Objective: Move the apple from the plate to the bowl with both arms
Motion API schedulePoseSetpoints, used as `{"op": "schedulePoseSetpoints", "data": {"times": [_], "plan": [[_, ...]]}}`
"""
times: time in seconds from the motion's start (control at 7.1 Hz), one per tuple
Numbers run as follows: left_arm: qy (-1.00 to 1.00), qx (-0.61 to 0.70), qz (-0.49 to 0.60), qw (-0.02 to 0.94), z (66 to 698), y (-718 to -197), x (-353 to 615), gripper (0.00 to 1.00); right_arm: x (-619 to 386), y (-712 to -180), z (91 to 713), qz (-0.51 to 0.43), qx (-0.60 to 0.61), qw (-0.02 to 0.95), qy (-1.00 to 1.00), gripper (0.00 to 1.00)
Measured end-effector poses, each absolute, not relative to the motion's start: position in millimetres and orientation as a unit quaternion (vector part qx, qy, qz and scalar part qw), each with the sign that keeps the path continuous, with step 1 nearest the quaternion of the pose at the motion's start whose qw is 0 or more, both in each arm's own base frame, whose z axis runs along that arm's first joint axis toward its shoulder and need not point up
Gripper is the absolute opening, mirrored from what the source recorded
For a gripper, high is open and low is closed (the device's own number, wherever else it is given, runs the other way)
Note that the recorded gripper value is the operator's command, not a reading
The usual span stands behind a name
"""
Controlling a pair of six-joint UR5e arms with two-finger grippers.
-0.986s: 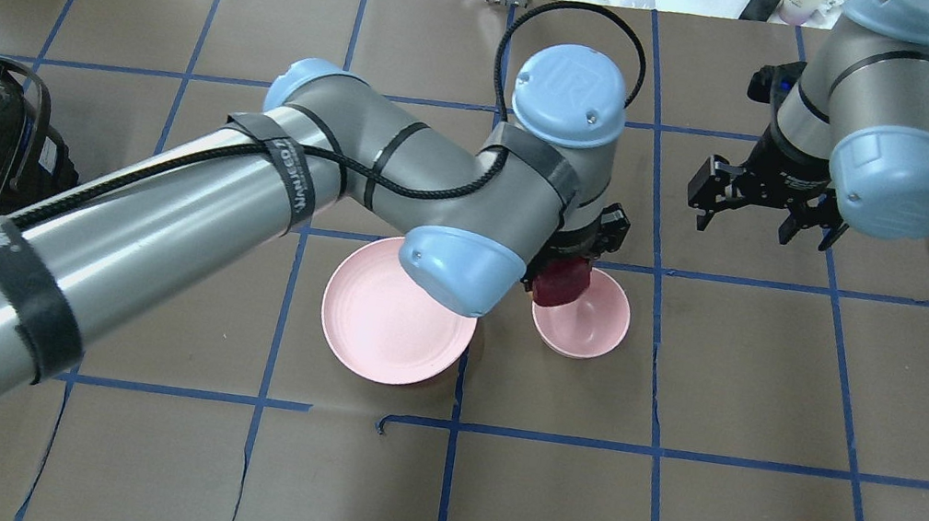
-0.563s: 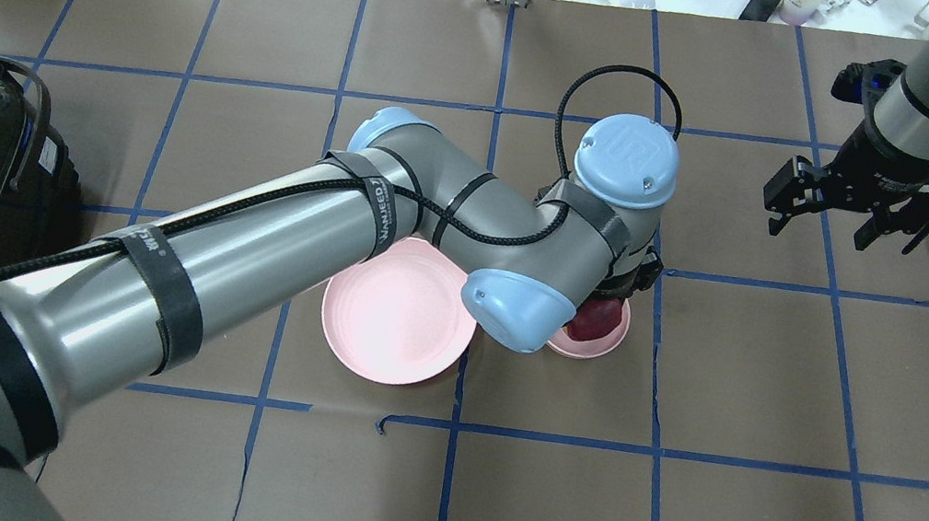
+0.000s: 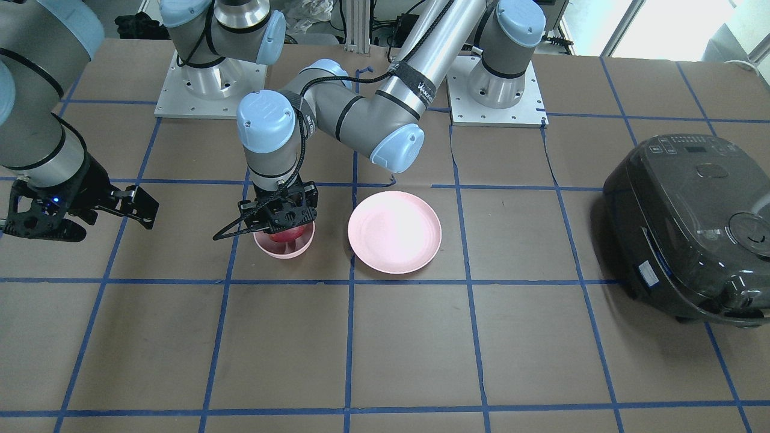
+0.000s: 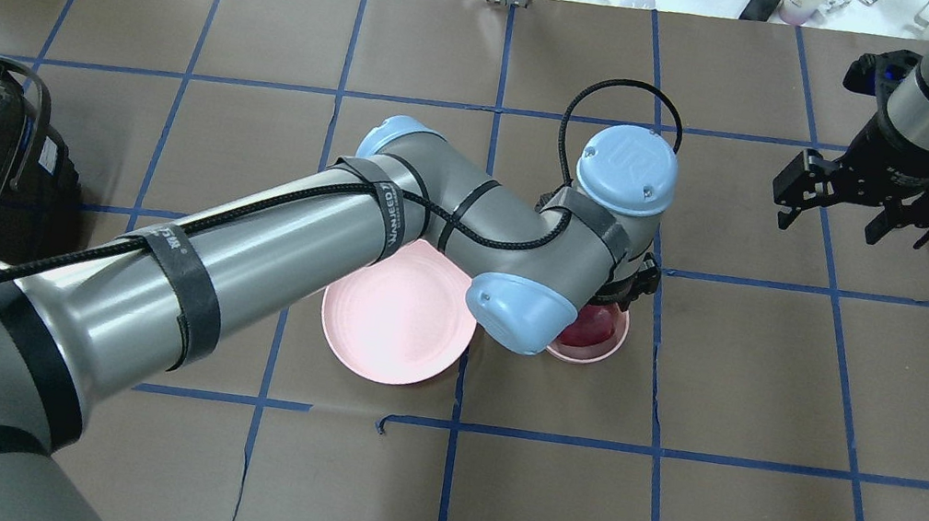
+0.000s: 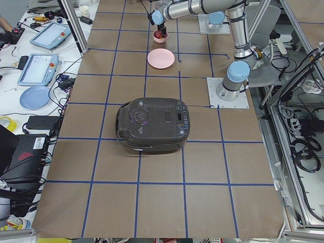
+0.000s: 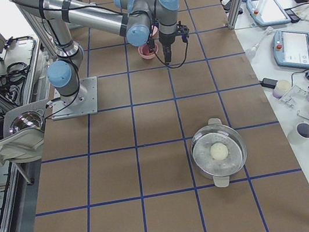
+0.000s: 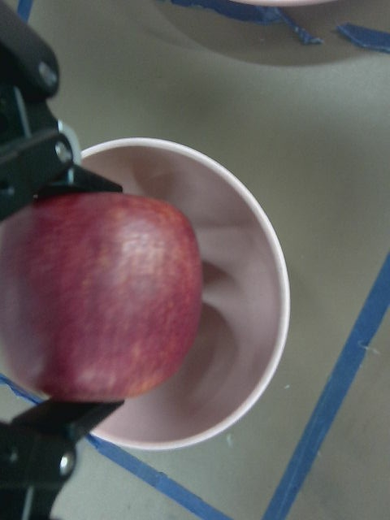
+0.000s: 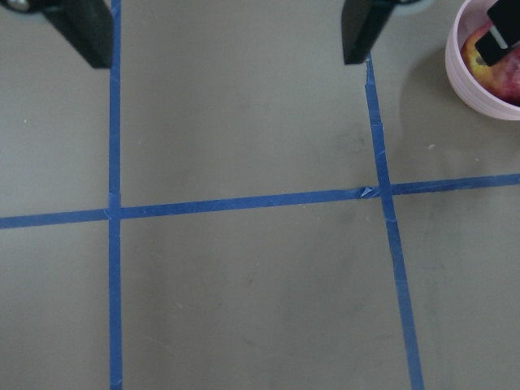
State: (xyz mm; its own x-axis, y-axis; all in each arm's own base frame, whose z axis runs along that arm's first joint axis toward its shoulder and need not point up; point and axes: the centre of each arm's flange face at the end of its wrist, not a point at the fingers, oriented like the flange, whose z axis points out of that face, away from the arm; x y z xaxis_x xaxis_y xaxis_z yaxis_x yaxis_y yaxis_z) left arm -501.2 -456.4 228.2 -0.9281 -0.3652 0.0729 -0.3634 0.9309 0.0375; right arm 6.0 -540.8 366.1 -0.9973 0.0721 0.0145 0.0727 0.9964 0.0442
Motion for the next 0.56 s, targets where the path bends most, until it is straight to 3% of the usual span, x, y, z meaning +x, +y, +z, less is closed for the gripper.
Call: {"op": "schedulePoseSetpoints", "data": {"times": [0.56], "plan": [[-0.995, 0.090, 0.001, 0.042, 334, -490, -426, 1.00, 17, -536, 446, -0.009, -0.036, 0.004, -0.999, 1.00]]}}
